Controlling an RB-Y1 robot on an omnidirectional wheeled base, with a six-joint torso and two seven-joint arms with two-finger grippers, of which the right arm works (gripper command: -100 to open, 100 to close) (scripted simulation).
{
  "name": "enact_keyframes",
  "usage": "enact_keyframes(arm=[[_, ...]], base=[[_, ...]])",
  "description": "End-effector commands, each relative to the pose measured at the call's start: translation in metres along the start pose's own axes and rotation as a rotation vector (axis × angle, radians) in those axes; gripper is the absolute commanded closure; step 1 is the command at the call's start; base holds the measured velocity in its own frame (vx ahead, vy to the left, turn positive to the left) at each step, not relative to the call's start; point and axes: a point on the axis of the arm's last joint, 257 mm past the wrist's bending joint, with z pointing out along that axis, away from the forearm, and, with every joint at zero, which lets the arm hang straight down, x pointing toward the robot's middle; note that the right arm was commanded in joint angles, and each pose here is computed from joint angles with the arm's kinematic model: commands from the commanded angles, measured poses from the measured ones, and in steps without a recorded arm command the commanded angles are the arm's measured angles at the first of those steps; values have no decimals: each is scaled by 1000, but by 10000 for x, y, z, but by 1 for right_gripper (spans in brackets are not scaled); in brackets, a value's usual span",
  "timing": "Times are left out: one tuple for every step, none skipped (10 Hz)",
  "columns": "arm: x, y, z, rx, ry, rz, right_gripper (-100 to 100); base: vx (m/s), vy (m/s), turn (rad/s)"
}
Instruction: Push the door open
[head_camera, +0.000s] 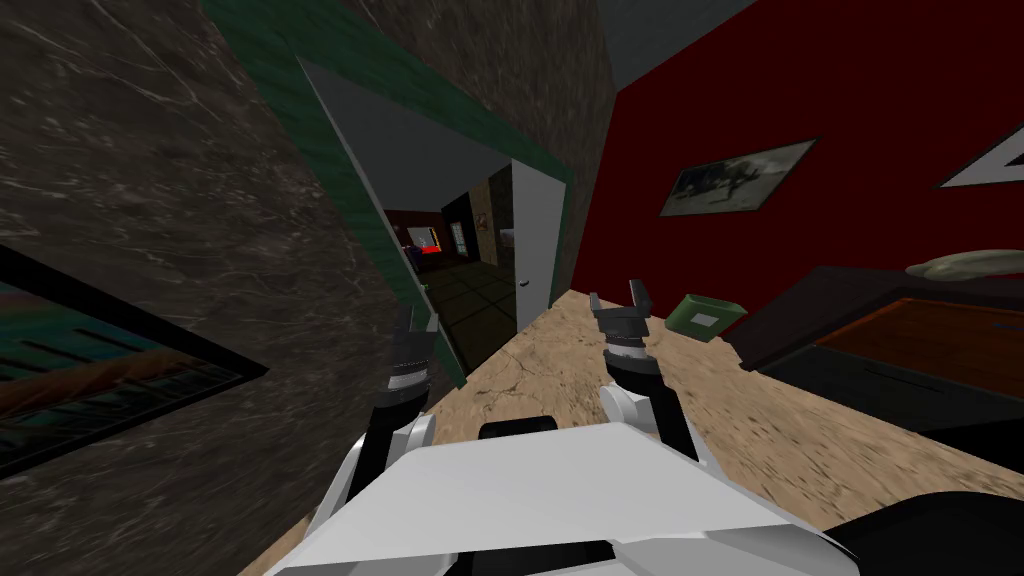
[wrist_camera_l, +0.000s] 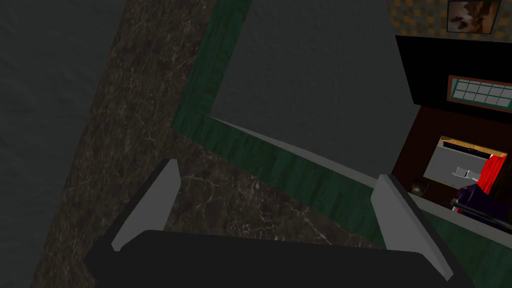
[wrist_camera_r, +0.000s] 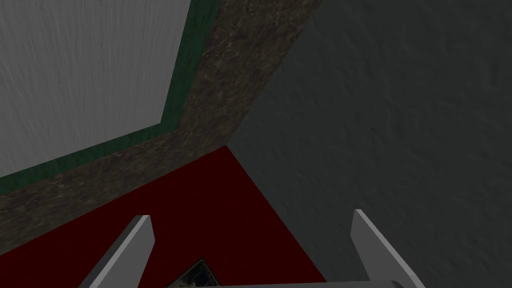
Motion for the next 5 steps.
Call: enact_keyframes(arm=[[8,-109,-15,14,6,0,-100],[11,-152,-21,20,8,1,-100],[17,-239,-34,31,12,1,-100],[24,-326,-48,43,16,1,-100],[28,-387,-59,51,19,2,-100]], base=[[-26,-96,44],[117,-31,40],[153,-14,34],[166,-13,49],[128,-24,40]])
